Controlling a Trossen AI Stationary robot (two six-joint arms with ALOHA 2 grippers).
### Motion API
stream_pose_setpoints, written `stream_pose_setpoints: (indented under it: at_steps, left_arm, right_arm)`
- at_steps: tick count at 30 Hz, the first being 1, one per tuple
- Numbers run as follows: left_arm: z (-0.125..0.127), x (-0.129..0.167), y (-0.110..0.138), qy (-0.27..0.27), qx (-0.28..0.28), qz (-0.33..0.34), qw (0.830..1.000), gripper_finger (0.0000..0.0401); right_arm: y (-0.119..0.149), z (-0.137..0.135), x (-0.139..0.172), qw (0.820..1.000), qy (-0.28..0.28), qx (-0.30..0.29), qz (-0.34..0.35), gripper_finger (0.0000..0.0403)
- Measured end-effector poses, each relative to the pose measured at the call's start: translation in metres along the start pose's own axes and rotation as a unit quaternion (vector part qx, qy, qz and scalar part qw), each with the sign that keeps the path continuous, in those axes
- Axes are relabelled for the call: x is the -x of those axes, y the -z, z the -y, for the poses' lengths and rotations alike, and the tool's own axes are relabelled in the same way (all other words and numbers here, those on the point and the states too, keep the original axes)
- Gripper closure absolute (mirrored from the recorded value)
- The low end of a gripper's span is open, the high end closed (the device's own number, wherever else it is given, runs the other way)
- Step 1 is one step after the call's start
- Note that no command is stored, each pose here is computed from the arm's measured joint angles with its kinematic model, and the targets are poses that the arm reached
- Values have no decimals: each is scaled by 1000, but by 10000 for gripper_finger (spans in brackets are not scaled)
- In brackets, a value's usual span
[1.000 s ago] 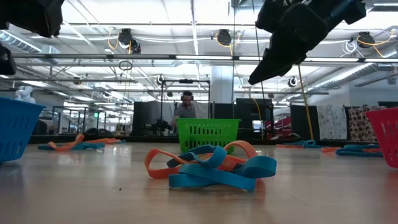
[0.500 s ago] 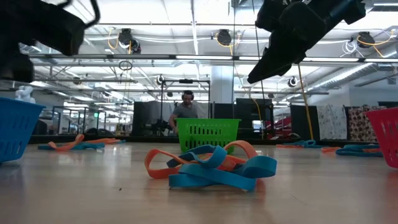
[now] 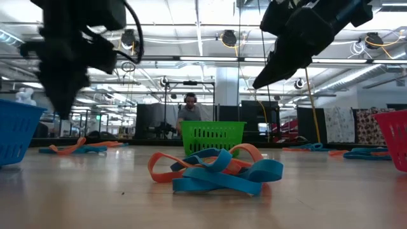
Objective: Sort rubber bands into baskets
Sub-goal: Put the orange rubber band into the blue bin
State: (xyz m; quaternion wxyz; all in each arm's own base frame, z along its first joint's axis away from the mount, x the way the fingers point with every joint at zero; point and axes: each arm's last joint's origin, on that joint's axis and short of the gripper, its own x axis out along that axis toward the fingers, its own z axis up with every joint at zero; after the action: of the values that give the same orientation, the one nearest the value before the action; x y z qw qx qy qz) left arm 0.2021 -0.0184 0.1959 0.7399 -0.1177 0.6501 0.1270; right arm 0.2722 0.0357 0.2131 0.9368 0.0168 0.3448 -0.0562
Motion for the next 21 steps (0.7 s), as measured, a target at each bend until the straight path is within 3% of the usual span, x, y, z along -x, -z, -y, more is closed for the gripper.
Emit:
stream_pose_setpoints:
  at_steps: [4,9,21]
  left_arm:
    - [-32,-1,-13,-72,-4,25,997,299]
    - [-79,-1,-25,-92,39,32,994,299]
    - [-177,-3,-16,-128,180,35,975,299]
  right_arm:
    - [0,0,0,1000,0,1,-1,273]
    - [0,0,0,1000,0,3,-2,273]
    - [1,0,0,1000,1,11,-6,273]
